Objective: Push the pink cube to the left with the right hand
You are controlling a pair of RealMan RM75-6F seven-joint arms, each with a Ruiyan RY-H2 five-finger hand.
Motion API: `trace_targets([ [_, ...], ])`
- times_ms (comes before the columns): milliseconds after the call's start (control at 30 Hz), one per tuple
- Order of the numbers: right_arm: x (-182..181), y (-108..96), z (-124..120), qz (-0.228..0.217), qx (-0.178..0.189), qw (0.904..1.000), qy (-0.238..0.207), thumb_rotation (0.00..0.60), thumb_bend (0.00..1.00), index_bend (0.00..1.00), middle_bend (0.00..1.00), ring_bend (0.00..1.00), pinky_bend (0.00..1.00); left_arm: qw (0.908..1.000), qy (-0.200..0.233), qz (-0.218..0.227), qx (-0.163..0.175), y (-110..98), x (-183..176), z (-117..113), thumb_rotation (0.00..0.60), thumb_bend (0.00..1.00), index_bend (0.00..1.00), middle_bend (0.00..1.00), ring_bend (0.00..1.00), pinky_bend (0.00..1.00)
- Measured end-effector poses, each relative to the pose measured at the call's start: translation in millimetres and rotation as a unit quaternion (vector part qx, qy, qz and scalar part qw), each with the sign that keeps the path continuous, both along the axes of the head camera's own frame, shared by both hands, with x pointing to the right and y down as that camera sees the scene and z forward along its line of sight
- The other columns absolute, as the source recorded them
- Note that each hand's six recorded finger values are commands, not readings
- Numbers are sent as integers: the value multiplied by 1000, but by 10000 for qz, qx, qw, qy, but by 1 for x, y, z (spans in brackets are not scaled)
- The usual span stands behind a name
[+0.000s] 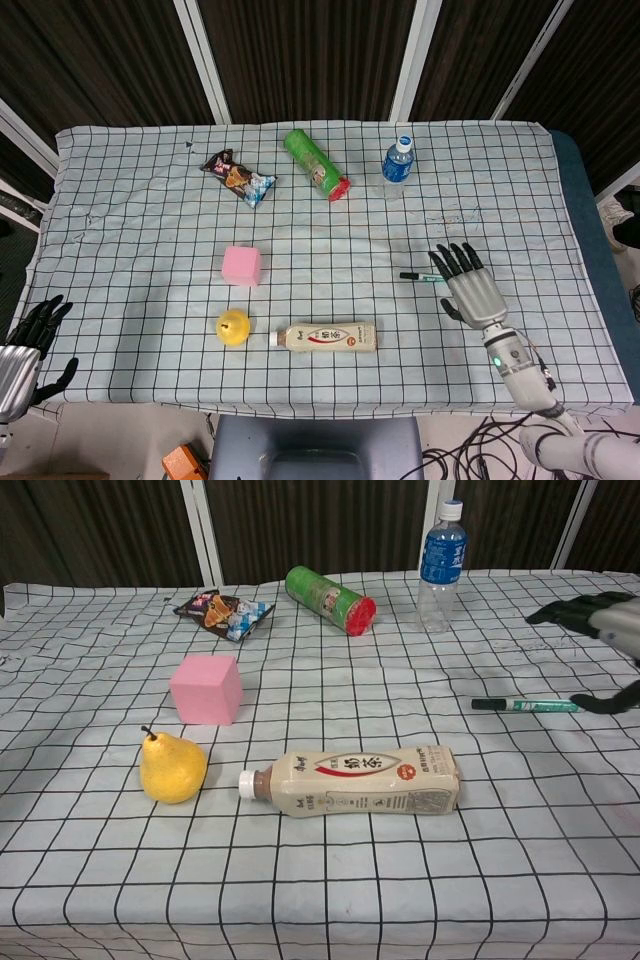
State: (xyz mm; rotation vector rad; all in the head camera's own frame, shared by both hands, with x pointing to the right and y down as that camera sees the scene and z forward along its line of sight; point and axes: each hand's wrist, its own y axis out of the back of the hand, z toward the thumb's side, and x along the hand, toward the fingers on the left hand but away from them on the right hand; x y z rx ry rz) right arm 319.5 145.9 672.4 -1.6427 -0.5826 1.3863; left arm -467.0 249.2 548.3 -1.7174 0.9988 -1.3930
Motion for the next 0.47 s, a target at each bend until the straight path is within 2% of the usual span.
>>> trace_targets([
  [133,24,37,-43,556,180,9983,8,600,426,0,0,0,0,10000,-71,5,-50,1,0,3,600,407,0,0,0,203],
  [267,57,75,-85,1234,694,9899,-4,600,414,0,0,0,0,9999,-136,23,-68,1,3,6,600,407,0,0,0,203],
  [367,82,88,-100,1369,974,9858,85,600,413,0,0,0,0,9998,-175,27,-64,1,5,7,600,407,0,0,0,203],
  [467,93,94,-102,1446,939,9850,-47,600,412,0,0,0,0,9997,-225,20,-56,2,5,7,600,407,0,0,0,203],
])
